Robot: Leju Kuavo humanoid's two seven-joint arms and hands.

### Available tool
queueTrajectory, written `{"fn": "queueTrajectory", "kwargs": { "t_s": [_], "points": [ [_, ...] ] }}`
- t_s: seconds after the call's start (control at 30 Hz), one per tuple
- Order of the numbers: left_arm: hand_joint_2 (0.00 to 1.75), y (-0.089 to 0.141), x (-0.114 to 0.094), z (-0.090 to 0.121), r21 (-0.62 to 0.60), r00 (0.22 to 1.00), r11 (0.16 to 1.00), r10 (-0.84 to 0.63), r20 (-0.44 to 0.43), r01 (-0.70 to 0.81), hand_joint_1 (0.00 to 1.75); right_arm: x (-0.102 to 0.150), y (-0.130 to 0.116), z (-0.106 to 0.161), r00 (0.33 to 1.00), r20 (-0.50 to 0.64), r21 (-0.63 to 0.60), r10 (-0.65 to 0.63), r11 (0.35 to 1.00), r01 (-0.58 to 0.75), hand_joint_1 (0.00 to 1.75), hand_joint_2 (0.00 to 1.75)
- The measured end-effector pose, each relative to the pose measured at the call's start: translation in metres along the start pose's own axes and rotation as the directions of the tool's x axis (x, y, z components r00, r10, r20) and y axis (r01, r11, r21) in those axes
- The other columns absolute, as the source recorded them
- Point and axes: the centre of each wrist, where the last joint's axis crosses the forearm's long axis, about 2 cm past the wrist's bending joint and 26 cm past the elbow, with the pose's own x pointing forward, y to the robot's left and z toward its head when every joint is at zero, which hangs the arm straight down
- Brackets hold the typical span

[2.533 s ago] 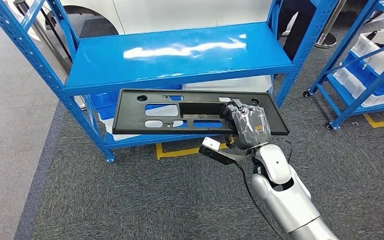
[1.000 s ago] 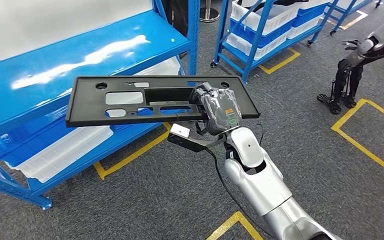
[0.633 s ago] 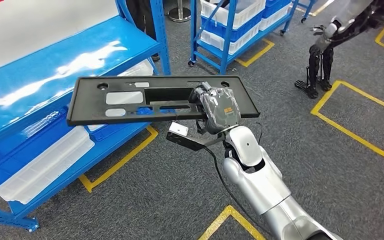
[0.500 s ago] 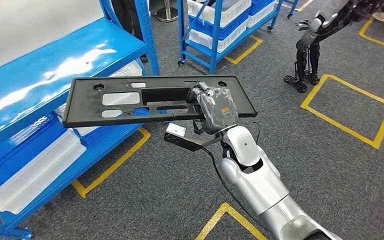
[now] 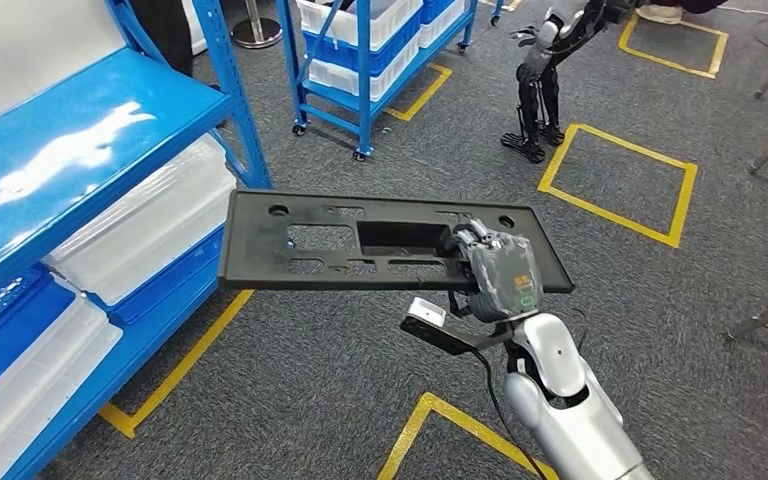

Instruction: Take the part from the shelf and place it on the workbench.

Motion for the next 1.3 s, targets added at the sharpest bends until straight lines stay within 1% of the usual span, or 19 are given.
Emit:
{"fn": "queueTrajectory", "kwargs": {
  "t_s": [0.1, 0.17, 0.23, 0.3, 0.43, 0.67, 0.73, 0.83, 0.93, 1.17, 1.3],
  "points": [
    [1.75, -0.006, 0.003, 0.0, -0.001, 1.0, 1.0, -0.027, -0.012, 0.027, 0.0, -0.035, -0.012, 0.026, 1.0, -0.02, 0.011, 0.023, 1.0, -0.023, 1.75, 1.75],
    [1.75, -0.007, 0.004, 0.0, -0.004, 0.999, 0.999, -0.038, -0.013, 0.038, 0.0, -0.055, -0.024, 0.036, 0.998, -0.042, -0.001, 0.048, 0.999, -0.048, 1.75, 1.75],
    [1.75, -0.007, 0.006, 0.0, -0.009, 0.999, 0.999, -0.043, -0.01, 0.043, 0.0, -0.07, -0.034, 0.042, 0.995, -0.059, -0.01, 0.075, 0.997, -0.076, 1.75, 1.75],
    [1.75, -0.006, 0.008, -0.001, -0.015, 0.999, 0.999, -0.044, -0.009, 0.044, 0.0, -0.078, -0.04, 0.045, 0.993, -0.065, -0.007, 0.096, 0.995, -0.097, 1.75, 1.75],
    [1.75, -0.006, 0.006, 0.0, -0.022, 0.999, 0.999, -0.042, -0.008, 0.042, 0.0, -0.081, -0.042, 0.048, 0.992, -0.065, -0.001, 0.107, 0.994, -0.107, 1.75, 1.75],
    [1.75, -0.004, 0.007, -0.001, -0.013, 0.999, 0.999, -0.03, 0.043, 0.031, 0.0, -0.096, -0.048, 0.059, 0.987, -0.081, 0.021, 0.137, 0.991, -0.135, 1.75, 1.75],
    [1.75, -0.004, 0.017, -0.002, 0.003, 0.998, 1.0, -0.02, 0.06, 0.02, 0.0, -0.099, -0.051, 0.058, 0.987, -0.076, 0.022, 0.145, 0.989, -0.144, 1.75, 1.75],
    [1.75, -0.008, 0.04, -0.004, 0.021, 0.997, 1.0, 0.003, 0.078, -0.005, 0.0, -0.1, -0.055, 0.052, 0.986, -0.065, 0.023, 0.156, 0.988, -0.155, 1.75, 1.75],
    [1.75, -0.01, 0.049, -0.005, 0.022, 0.996, 1.0, 0.017, 0.089, -0.019, 0.0, -0.099, -0.057, 0.046, 0.985, -0.059, 0.015, 0.163, 0.987, -0.163, 1.75, 1.75],
    [1.75, -0.013, 0.048, -0.005, 0.008, 0.996, 0.999, 0.047, 0.081, -0.048, 0.0, -0.095, -0.057, 0.041, 0.983, -0.046, 0.014, 0.178, 0.984, -0.177, 1.75, 1.75],
    [1.75, -0.019, 0.035, -0.003, -0.014, 0.997, 0.997, 0.074, 0.034, -0.074, 0.0, -0.083, -0.05, 0.043, 0.977, -0.06, 0.029, 0.206, 0.978, -0.205, 1.75, 1.75]
  ]
}}
